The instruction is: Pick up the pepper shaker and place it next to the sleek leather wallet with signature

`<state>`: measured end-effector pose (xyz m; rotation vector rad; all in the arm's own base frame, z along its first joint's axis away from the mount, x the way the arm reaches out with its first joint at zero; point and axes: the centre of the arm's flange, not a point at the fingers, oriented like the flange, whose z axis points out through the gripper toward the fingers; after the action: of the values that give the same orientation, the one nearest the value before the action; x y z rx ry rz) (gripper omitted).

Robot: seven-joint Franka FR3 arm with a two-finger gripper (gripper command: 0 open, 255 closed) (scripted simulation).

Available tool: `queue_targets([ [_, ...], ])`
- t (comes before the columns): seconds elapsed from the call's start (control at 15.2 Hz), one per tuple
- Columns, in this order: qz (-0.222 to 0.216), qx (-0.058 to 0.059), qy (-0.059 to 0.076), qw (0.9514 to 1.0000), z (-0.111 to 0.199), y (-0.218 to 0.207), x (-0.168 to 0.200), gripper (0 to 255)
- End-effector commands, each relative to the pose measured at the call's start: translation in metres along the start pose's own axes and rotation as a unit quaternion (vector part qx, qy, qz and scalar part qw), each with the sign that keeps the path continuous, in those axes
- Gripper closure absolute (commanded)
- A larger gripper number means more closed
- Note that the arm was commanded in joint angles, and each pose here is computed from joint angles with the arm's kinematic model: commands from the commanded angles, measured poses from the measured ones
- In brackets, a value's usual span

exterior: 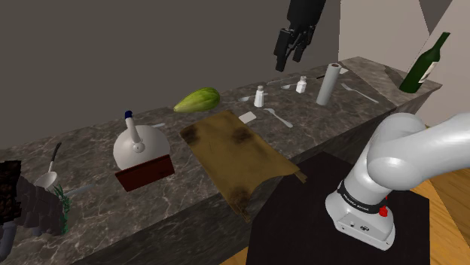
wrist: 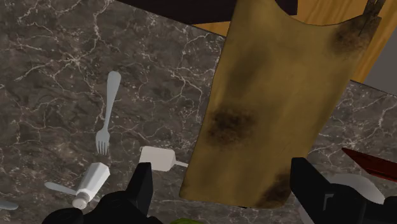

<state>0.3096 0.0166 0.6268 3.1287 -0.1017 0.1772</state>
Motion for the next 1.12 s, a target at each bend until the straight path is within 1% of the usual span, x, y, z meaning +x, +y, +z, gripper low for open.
queue_targets([
  [0.0,0.0,0.0,0.0,1.0,0.0,0.0,0.0,0],
  [0.53,-0.036,-0.01,-0.01,0.9993,0.067,0.061,0.053,0],
  [1.06,-0.072,-0.019,-0.02,0.997,0.134,0.12,0.109,0],
])
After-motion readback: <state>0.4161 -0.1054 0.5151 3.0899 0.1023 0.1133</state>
